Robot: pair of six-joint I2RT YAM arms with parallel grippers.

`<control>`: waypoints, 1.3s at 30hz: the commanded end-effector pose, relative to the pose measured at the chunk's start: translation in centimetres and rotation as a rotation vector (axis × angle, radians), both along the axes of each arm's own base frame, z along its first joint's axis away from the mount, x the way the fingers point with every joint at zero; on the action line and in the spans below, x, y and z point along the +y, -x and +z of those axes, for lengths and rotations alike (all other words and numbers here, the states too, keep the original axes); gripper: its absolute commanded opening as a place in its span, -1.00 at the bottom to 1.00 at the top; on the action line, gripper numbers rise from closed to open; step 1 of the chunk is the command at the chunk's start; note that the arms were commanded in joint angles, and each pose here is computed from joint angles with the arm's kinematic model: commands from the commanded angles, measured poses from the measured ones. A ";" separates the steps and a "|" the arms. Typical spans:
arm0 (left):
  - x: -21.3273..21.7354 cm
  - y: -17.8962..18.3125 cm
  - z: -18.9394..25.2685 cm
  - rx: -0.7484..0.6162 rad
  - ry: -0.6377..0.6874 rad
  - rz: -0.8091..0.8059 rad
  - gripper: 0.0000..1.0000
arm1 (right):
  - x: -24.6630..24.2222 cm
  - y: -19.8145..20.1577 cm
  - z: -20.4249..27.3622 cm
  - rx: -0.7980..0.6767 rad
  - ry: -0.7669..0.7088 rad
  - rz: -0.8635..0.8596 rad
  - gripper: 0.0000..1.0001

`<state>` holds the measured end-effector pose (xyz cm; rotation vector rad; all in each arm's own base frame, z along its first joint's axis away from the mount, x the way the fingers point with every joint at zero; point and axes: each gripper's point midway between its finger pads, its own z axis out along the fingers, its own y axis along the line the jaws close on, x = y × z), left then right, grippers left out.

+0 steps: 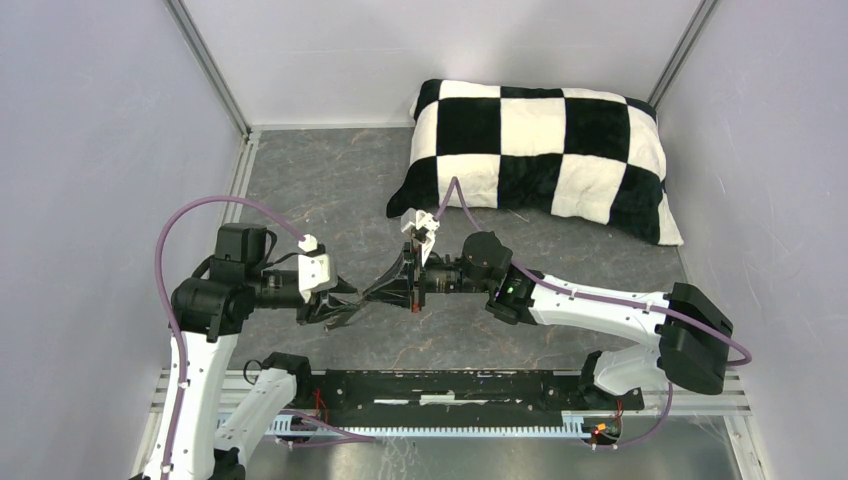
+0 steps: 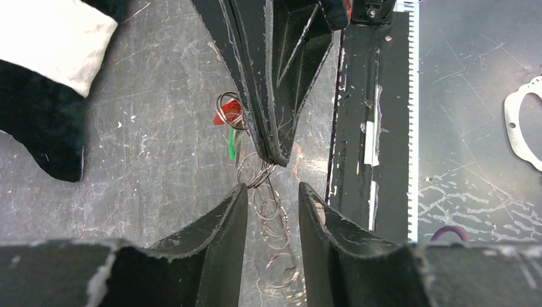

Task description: Put the keys on the keyring

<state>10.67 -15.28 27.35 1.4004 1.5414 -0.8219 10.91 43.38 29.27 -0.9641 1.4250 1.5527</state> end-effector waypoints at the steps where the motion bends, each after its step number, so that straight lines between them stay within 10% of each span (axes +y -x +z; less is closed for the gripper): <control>1: -0.5 0.4 0.7 -0.005 0.039 -0.032 -0.16 | 0.4 0.6 3.4 -0.035 -0.093 0.031 -0.99; 27: -0.3 1.4 0.2 -0.008 0.020 -0.073 -0.96 | 1.5 0.2 4.1 -0.029 -0.051 0.023 -0.99; 39: -0.8 1.4 1.7 -0.086 0.070 -0.093 -0.95 | -4.1 -1.9 4.7 -0.301 0.081 -0.127 -0.07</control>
